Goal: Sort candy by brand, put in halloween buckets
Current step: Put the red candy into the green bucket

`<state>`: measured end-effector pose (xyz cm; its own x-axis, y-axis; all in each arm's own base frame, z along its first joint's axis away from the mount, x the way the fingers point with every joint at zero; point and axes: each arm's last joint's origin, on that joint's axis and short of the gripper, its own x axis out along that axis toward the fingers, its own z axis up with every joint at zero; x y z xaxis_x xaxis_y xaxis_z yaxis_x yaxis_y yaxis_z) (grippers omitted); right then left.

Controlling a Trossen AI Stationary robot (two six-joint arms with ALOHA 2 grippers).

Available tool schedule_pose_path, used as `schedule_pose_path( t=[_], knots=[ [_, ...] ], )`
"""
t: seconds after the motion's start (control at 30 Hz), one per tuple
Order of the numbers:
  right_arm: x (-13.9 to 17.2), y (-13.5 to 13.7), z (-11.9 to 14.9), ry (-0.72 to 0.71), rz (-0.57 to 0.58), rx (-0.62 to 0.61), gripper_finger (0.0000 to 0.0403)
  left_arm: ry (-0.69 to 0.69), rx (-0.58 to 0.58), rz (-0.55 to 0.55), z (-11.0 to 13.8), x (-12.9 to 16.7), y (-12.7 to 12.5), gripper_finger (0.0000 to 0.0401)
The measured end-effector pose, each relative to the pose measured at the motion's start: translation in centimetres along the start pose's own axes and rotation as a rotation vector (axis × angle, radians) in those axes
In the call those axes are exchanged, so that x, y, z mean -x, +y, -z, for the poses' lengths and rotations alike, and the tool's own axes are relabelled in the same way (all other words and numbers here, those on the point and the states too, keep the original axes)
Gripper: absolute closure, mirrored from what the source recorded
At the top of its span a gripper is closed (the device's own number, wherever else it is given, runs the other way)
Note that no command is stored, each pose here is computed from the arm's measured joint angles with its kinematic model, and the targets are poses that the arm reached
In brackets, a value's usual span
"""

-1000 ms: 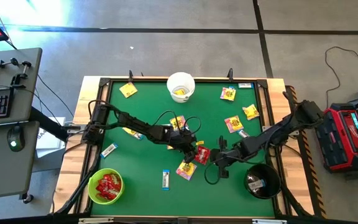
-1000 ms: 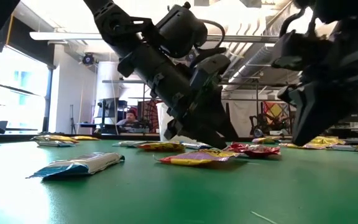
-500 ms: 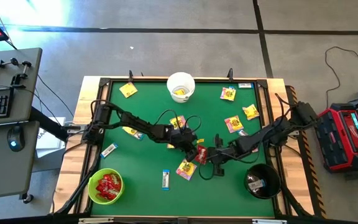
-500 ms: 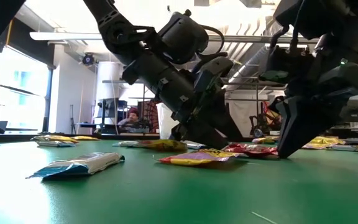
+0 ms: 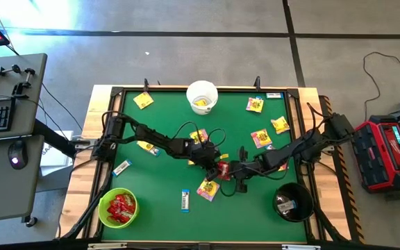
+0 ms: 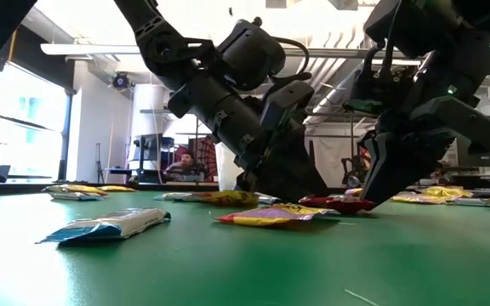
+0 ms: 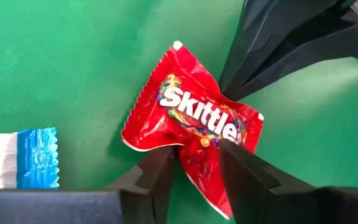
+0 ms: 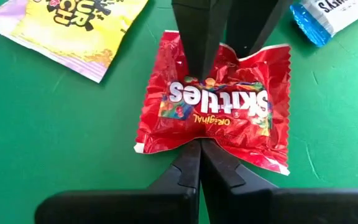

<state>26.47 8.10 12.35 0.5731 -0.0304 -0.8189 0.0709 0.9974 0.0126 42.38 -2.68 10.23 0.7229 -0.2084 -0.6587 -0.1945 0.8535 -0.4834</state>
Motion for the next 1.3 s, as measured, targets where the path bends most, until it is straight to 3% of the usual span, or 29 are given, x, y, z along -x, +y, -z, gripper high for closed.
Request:
schedule_pose_path(
  t=[0.4, 0.67, 0.93, 1.3],
  knots=[
    [0.1, 0.5, 0.3, 0.011, 0.012, 0.015, 0.0403, 0.009, -0.120, -0.013, -0.5, 0.8, 0.2, 0.0391],
    [0.3, 0.4, 0.5, 0.027, 0.021, -0.032, 0.0403, -0.016, -0.209, -0.054, -1.5, 2.6, -0.7, 0.0398],
    [1.2, 0.9, 0.8, 0.034, 0.042, -0.013, 0.0403, 0.012, -0.329, -0.098, -2.8, 7.0, -2.5, 0.0398],
    [1.3, 0.6, 0.9, 0.032, 0.107, -0.006, 0.0403, 0.205, -0.462, -0.122, -0.7, 16.3, -7.3, 0.0398]
  ],
)
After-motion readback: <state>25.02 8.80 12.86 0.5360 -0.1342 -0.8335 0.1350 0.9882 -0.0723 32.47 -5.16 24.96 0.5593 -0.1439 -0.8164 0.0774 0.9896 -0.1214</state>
